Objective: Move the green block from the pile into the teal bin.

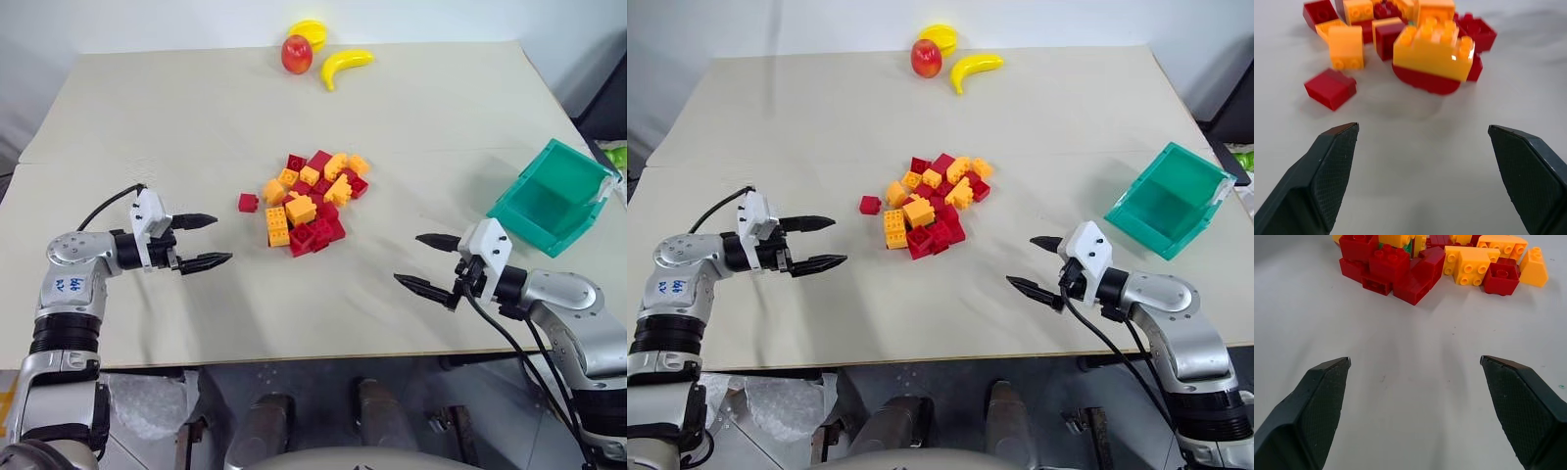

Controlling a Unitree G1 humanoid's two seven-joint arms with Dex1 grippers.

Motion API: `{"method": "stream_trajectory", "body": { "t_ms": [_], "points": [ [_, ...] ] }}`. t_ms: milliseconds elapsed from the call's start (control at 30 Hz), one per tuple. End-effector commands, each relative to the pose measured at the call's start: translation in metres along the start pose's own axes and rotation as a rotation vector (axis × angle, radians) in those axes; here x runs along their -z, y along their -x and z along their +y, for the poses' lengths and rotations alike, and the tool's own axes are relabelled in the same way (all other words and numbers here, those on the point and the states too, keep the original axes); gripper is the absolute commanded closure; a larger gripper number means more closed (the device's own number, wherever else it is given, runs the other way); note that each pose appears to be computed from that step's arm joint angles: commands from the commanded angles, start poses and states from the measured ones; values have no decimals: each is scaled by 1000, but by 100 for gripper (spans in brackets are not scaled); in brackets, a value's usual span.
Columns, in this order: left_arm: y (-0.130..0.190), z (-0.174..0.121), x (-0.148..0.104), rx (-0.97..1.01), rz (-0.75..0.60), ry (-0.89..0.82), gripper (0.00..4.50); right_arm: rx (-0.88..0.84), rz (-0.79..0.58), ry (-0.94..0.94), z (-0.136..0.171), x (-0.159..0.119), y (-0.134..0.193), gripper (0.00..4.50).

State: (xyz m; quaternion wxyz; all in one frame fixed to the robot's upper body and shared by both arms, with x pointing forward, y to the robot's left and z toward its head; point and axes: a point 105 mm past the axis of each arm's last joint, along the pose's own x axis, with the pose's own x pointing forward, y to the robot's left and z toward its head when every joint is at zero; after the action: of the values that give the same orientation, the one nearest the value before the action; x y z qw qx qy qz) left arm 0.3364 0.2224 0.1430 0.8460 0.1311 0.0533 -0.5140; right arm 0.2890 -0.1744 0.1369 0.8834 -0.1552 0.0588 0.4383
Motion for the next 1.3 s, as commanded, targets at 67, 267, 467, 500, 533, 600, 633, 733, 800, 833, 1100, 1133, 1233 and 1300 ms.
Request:
{"method": "stream_trajectory", "body": {
  "t_ms": [67, 267, 467, 500, 533, 600, 633, 733, 800, 833, 1100, 1133, 1233, 1300],
  "points": [
    [2, 5, -14, -29, -36, -76, 0, 14, -22, 32, -3, -8, 5, 4],
    [4, 14, -20, -107, -54, -28, 0, 22, -25, 32, -3, -9, 6, 4],
    [-9, 16, -25, -61, -81, -120, 40, -5, -130, -1, 5, -32, -2, 0],
    [-12, 16, -27, -53, -93, -124, 61, -19, -155, -16, 8, -37, -3, 0],
    [-15, 17, -27, -47, -102, -119, 93, -30, -175, -32, 11, -41, -4, 0],
    [-20, 23, -27, -65, -115, -91, 155, -47, -202, -53, 15, -45, -6, 0],
    [-23, 26, -27, -70, -110, -87, 185, -51, -209, -61, 16, -46, -7, 0],
    [-35, 36, -27, -82, -65, -99, 280, -65, -222, -70, 22, -48, -10, 0],
    [-43, 40, -28, -83, -50, -102, 343, -71, -227, -69, 25, -50, -13, 0],
    [-46, 42, -29, -84, -47, -104, 375, -71, -232, -70, 27, -50, -14, 0],
    [-100, 35, -29, -34, -15, -97, 445, -57, -244, -78, 33, -51, -12, 0],
    [-111, 28, -29, 1, -20, -94, 445, -53, -245, -78, 33, -51, -12, 0],
    [-127, 16, -29, 60, -31, -99, 445, -41, -249, -78, 33, -51, -13, 0],
    [-138, 4, -29, 126, -45, -106, 445, -35, -251, -78, 34, -52, -12, 0]
  ]
}}
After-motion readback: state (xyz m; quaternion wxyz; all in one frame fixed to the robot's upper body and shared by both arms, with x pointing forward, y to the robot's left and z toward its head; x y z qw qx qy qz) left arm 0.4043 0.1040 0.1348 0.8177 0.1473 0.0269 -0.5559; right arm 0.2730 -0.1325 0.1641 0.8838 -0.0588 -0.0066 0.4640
